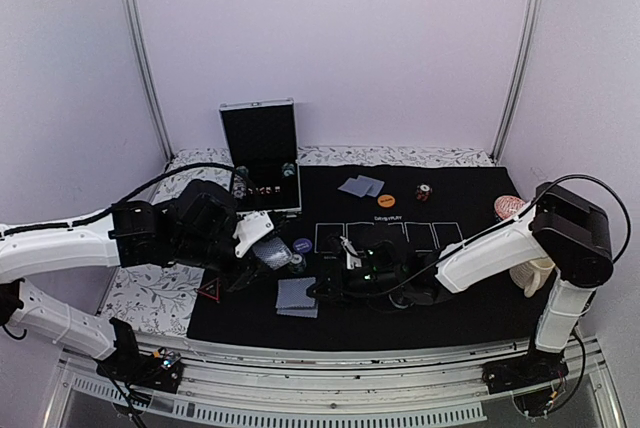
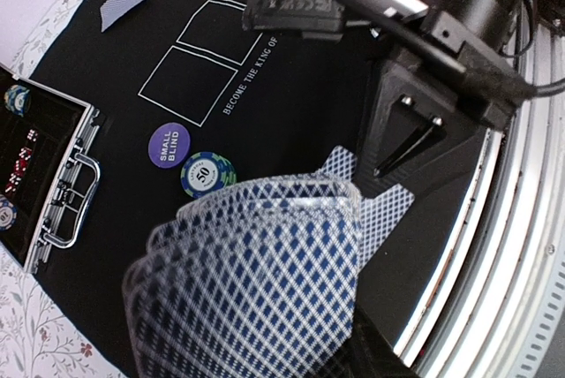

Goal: Distribute texas hold em gaming equipment
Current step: Pick up the poker card from the small blind area.

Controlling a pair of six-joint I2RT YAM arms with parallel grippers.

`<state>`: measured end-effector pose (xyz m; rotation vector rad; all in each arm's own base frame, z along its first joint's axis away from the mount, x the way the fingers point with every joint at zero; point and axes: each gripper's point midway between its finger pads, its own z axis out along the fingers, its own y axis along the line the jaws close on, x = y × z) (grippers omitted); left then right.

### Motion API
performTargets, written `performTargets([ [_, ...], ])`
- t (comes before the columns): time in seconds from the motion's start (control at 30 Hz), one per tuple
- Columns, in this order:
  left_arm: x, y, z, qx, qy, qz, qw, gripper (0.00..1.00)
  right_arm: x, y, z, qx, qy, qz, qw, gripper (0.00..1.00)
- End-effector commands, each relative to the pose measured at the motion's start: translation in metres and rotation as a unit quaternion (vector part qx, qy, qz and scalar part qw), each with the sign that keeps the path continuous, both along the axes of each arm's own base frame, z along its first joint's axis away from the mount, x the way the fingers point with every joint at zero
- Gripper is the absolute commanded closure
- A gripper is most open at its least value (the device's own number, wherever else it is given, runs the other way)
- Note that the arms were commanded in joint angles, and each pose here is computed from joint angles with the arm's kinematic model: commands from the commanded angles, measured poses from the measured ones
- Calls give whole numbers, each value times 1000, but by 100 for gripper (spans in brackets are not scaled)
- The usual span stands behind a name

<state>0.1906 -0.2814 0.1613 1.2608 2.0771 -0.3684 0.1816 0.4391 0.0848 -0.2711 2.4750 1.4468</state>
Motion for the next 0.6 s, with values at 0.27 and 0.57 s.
performTargets([
  [0.27,4,2,20,-26,-13,10,1000,60,-13,33,-13,39,87,39,995,97],
  [0.57,3,1,17,-23,-10,7,1000,60,-21,19,-18,22,103,41,994,78],
])
